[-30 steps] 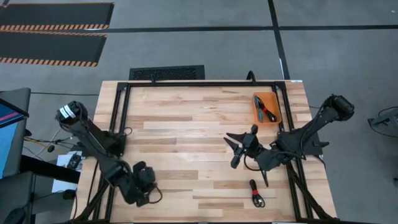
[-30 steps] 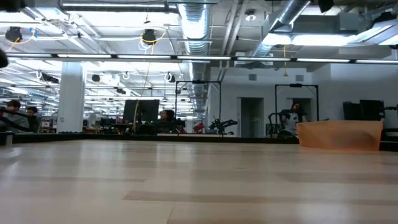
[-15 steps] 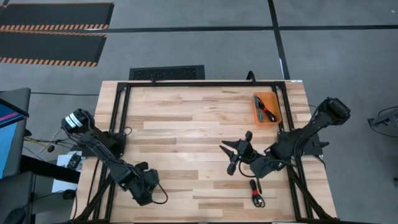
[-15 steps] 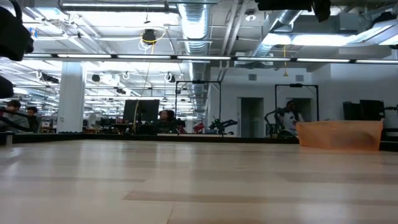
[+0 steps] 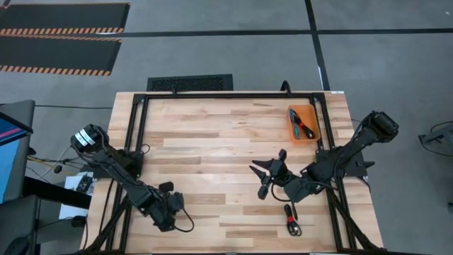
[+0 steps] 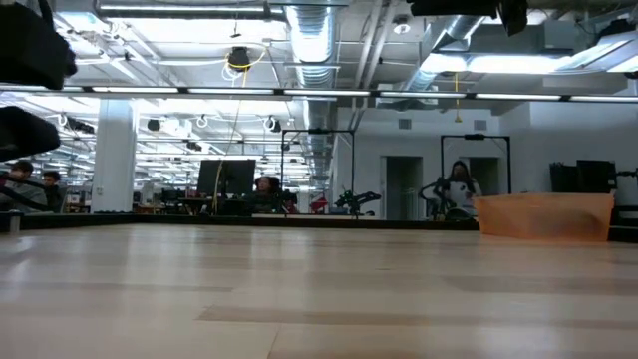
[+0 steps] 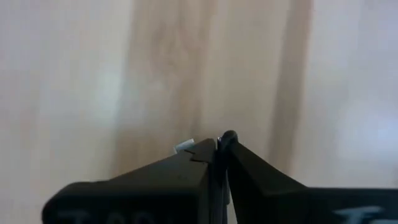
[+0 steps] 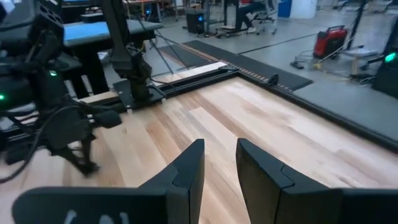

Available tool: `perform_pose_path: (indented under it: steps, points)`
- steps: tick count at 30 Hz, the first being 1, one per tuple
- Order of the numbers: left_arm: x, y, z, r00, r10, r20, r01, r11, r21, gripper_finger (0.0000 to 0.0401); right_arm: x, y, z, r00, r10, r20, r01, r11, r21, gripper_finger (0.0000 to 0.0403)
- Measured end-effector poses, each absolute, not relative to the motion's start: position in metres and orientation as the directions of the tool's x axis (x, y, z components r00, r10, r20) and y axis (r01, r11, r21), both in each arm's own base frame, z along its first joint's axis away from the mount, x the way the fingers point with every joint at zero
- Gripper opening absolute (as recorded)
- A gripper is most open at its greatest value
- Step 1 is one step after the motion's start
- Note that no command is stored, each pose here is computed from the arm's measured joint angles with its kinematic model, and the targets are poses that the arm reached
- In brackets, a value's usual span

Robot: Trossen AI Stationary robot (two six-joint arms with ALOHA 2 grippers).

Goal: Pick and place USB-C Cables
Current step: Put the left black charger cable into the orange bin

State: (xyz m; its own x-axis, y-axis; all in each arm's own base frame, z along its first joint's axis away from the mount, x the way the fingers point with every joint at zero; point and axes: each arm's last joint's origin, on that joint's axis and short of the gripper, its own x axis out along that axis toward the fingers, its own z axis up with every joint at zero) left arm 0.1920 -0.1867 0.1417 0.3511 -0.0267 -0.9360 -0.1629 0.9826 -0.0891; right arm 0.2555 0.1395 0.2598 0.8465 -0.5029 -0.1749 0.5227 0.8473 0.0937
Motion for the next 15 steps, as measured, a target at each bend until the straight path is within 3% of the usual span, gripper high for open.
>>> perform_pose_path:
  steps: [7,15]
  points:
    - [0.203,-0.177,0.145,0.517,0.165,-0.840,-0.210,0.976,0.062,0.0012,0.271,0.133,0.250,0.873,-0.438,-0.215,0.468,0.876,0.118,0.0118]
    - [0.228,-0.170,0.154,0.678,0.228,-0.699,-0.218,0.970,0.105,0.0006,0.284,0.127,0.241,0.889,-0.388,-0.243,0.428,0.892,0.145,0.0118]
